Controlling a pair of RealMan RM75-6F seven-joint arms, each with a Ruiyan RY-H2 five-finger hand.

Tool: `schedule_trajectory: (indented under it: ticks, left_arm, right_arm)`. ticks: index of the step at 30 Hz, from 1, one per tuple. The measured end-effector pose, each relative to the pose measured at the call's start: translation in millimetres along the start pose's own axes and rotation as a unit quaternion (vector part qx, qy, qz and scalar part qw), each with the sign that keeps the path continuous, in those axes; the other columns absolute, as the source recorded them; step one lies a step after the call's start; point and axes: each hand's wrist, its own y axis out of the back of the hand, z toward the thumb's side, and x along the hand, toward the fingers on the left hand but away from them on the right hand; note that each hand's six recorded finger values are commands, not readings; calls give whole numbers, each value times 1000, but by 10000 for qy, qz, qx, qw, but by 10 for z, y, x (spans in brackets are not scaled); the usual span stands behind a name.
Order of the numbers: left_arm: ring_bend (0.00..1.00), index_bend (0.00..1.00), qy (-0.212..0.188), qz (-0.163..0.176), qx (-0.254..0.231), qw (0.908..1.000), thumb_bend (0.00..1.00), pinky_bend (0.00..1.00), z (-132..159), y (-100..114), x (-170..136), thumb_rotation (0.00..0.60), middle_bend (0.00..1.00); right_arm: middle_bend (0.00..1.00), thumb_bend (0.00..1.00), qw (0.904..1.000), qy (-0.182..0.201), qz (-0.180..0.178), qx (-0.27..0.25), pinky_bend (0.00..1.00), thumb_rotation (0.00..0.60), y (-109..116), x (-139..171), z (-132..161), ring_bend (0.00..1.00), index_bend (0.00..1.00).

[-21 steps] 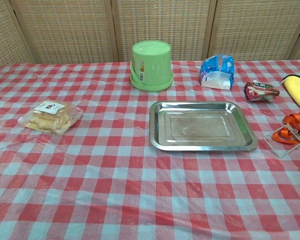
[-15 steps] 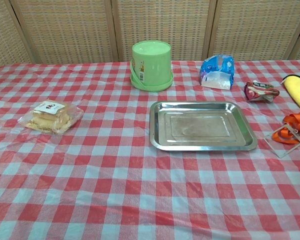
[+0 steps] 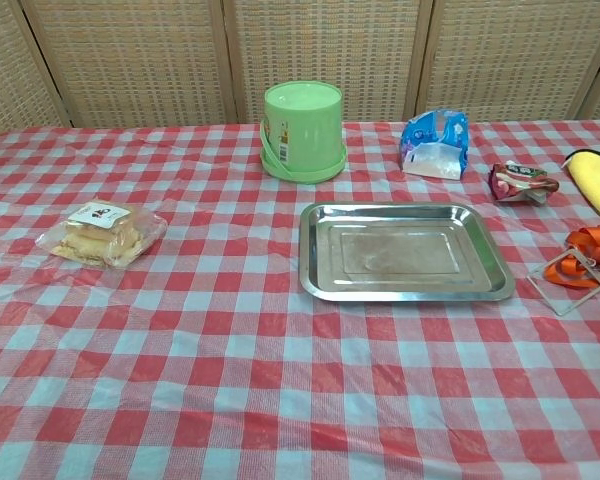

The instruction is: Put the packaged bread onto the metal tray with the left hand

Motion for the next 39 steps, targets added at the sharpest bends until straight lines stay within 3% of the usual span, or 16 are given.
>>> schedule_trajectory:
  ticks: [7, 17, 30, 39]
  left_arm:
    - [0, 0, -25, -161, -74, 9998, 4, 0, 10, -28, 245, 600, 0]
    - [0, 0, -113, -537, -25, 9985, 0, 0, 88, -29, 903, 600, 0]
    - [0, 0, -210, -1861, 386, 9816, 0, 0, 140, -495, 1824, 600, 0]
    - [0, 0, -265, -2420, 626, 9679, 0, 0, 188, -731, 2246, 600, 0]
  right_arm:
    - [0, 95, 9999, -105, 75, -26, 0, 600, -43, -37, -72, 0, 27]
    - [0, 94, 9999, -117, 87, -31, 0, 600, -52, -50, -79, 0, 39]
    - [0, 95, 9994, -205, 260, 71, 0, 600, -181, -93, -130, 0, 47]
    - [0, 94, 9993, -181, 312, 126, 0, 600, -237, -104, -127, 0, 48]
